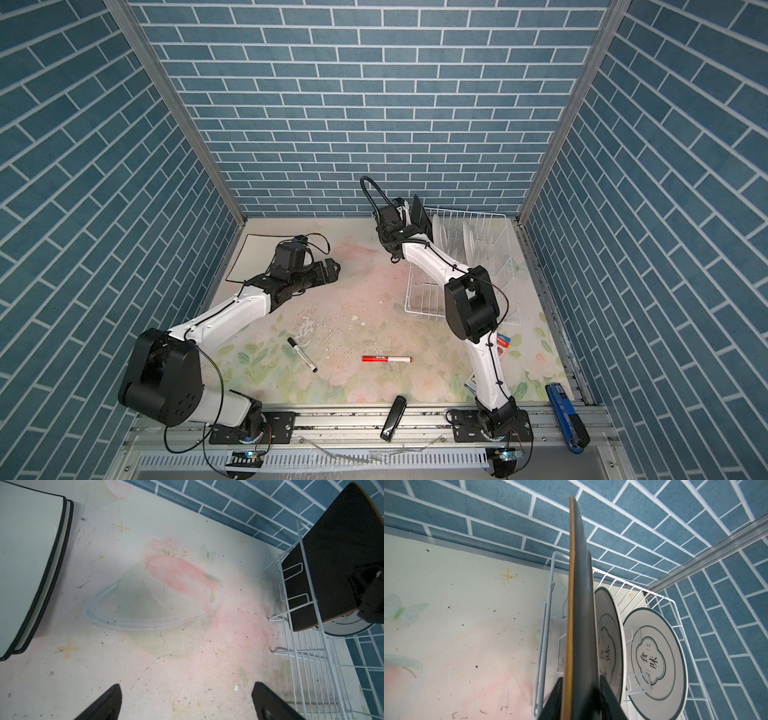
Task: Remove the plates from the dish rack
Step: 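Close the right gripper on the dark round plate in the rack, then lift the dark plate up out of the rack with the right gripper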
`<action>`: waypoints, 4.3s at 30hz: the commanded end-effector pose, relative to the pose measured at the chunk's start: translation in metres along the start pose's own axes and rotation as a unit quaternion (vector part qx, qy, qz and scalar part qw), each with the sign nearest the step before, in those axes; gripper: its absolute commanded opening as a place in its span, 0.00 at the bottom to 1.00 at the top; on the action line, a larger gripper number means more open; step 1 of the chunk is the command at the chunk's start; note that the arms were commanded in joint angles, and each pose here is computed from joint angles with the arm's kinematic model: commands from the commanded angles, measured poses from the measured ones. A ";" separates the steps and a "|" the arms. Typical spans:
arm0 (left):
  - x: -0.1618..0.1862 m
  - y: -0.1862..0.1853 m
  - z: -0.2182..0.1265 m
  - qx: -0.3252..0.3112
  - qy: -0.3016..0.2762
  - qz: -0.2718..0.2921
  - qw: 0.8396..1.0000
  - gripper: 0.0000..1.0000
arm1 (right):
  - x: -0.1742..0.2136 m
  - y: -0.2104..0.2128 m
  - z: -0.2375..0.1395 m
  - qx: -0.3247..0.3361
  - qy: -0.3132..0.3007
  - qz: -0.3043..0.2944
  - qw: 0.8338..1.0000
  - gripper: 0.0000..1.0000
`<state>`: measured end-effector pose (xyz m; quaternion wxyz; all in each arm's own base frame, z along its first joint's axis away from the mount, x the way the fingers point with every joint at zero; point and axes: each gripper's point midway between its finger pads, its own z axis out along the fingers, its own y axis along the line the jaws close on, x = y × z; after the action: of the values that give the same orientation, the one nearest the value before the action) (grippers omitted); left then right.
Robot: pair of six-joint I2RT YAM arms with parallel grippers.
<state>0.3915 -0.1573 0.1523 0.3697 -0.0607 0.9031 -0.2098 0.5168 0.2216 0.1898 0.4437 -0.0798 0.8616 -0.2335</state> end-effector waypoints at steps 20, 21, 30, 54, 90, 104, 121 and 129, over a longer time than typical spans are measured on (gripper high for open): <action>-0.001 -0.003 0.002 0.003 0.005 0.002 1.000 1.00 | -0.011 -0.011 -0.009 0.020 -0.017 0.022 0.999 0.00; -0.001 -0.003 0.002 0.004 0.004 0.002 1.000 1.00 | -0.011 -0.011 -0.009 0.021 -0.017 0.022 0.999 0.00; 0.000 -0.001 -0.004 0.001 -0.001 0.003 1.000 1.00 | -0.018 -0.013 -0.013 0.047 -0.029 0.006 0.998 0.00; 0.001 0.000 -0.010 0.000 -0.006 0.003 1.000 1.00 | -0.057 -0.037 -0.050 0.097 -0.105 0.021 0.990 0.00; 0.002 0.001 -0.020 0.000 -0.015 0.004 1.000 1.00 | -0.096 -0.054 -0.102 0.112 -0.169 0.028 0.979 0.00; 0.000 0.002 -0.041 0.001 -0.031 0.005 0.999 1.00 | -0.115 -0.067 -0.148 0.098 -0.202 0.038 0.974 0.00; -0.012 -0.014 -0.071 0.041 -0.067 -0.013 0.997 1.00 | -0.104 -0.094 -0.195 -0.073 -0.216 0.163 0.960 0.00; -0.014 -0.021 -0.078 0.064 -0.076 -0.015 0.995 1.00 | -0.083 -0.087 -0.178 -0.232 -0.152 0.277 0.920 0.00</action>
<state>0.3487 -0.1427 0.2157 0.4334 -0.0704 0.8624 -0.2519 0.4231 0.2330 0.3439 0.5685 -0.0512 0.8208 -0.0201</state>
